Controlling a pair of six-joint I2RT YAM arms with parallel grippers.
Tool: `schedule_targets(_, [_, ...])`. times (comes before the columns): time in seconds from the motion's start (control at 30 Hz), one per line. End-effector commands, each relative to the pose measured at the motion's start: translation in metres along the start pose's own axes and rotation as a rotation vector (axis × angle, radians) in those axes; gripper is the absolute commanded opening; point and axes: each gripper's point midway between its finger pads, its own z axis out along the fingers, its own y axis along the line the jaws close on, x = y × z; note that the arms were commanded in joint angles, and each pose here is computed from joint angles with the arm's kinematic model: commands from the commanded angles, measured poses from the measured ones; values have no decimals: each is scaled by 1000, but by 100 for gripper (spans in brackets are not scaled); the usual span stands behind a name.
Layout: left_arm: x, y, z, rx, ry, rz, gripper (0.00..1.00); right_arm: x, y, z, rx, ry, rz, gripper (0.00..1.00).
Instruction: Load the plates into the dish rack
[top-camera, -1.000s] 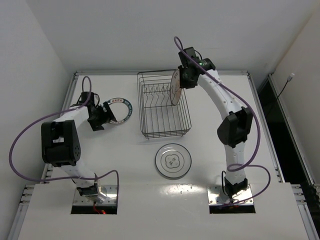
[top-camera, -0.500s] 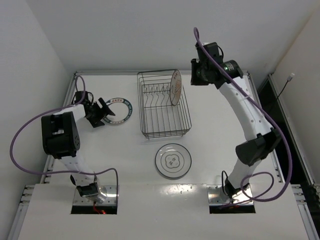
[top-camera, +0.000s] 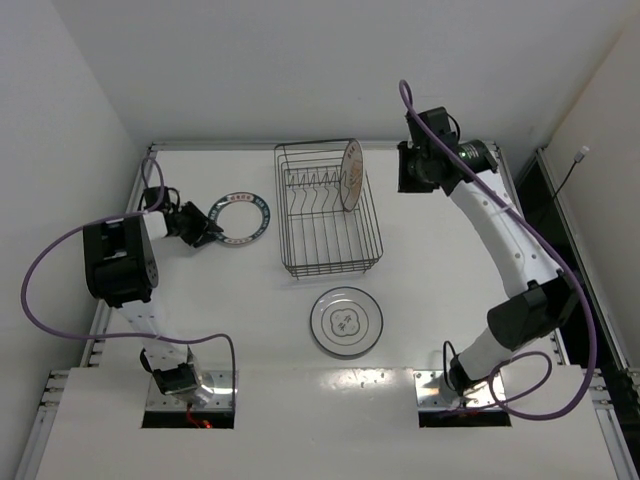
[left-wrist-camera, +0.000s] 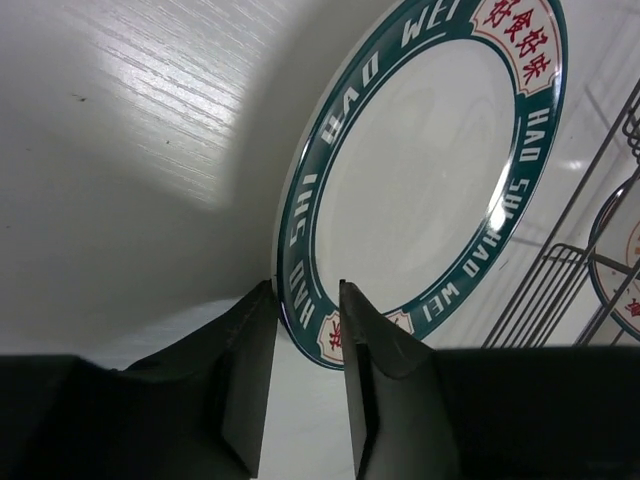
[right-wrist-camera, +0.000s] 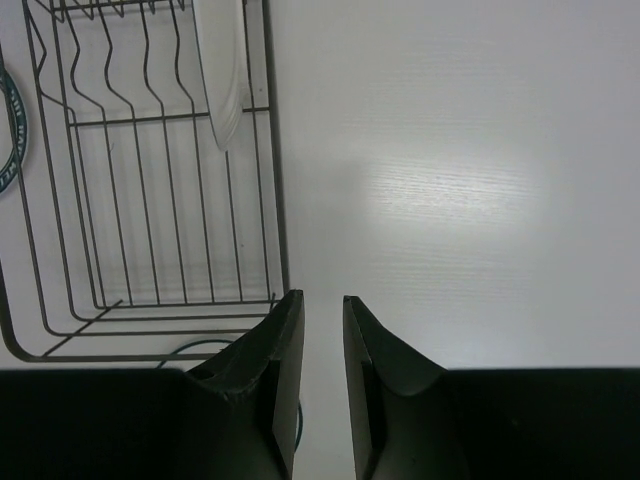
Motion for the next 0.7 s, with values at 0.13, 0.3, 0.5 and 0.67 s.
schedule_targets(0.13, [-4, 6, -3, 7, -9, 12, 3, -22, -12, -18, -14, -89, 28, 20])
schedule_targets(0.3, [-17, -13, -22, 73, -36, 36, 0, -24, -8, -18, -53, -87, 35, 20])
schedule_targets(0.5, [-36, -54, -64, 158, -122, 31, 0, -24, 18, -15, -243, -94, 76, 20])
schedule_targets(0.67, [-40, -102, -113, 289, -183, 29, 0, -16, 56, -13, -558, -56, 162, 20])
